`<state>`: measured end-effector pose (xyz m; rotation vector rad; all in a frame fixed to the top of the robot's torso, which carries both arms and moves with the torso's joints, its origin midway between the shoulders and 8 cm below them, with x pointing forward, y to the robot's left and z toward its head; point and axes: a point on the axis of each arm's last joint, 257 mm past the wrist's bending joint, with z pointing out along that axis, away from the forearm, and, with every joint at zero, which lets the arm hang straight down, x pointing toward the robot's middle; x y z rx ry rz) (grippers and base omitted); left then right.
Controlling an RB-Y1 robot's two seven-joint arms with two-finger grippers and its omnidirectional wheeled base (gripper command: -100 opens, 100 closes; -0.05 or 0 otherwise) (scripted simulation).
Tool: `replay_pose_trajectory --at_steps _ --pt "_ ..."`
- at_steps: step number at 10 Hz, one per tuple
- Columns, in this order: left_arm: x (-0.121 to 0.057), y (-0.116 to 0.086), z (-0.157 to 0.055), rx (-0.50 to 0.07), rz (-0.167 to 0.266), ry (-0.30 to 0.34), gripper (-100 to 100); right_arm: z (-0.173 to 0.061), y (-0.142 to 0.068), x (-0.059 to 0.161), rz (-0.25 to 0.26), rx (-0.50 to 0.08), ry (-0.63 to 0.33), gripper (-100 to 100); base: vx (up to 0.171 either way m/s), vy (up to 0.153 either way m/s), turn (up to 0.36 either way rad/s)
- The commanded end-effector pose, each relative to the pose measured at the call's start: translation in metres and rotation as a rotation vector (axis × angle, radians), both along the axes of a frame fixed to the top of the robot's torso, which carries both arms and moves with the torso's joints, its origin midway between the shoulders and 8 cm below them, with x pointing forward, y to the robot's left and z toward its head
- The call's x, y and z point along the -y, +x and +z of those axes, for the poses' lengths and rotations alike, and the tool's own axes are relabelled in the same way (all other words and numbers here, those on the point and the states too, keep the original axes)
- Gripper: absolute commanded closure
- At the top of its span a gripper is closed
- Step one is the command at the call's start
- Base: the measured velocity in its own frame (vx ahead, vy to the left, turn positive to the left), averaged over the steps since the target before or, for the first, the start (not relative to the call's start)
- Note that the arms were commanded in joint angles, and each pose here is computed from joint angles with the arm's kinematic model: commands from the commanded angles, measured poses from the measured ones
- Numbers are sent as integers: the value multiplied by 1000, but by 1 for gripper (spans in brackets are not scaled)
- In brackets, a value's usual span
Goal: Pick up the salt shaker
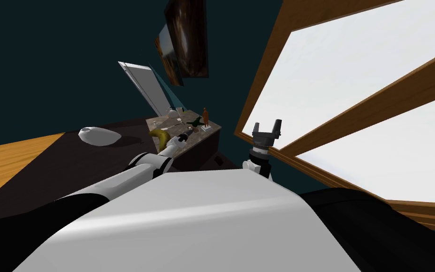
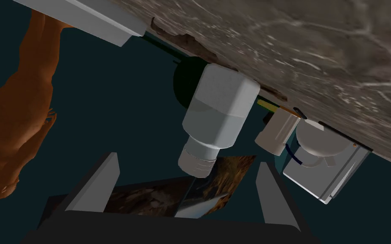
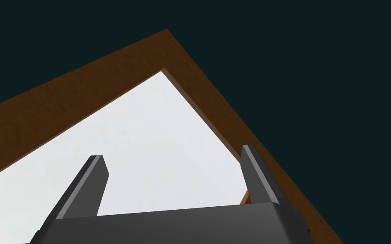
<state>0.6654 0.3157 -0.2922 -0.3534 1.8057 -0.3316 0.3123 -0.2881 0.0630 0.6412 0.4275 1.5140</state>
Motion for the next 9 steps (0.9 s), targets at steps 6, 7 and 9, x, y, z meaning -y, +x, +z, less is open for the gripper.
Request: replay_pose_trajectory --at_steps 6,7,9 --pt "-89 -34 -12 -7 129 -24 -100 0 0 0 0 0 0 0 -10 -13 -200" --pt "-90 -34 -12 -8 132 -31 -100 0 0 0 0 0 0 0 -18 -9 -152" --pt "-121 -48 -13 -8 176 -35 -100 0 0 0 0 0 0 0 -14 -15 -222"
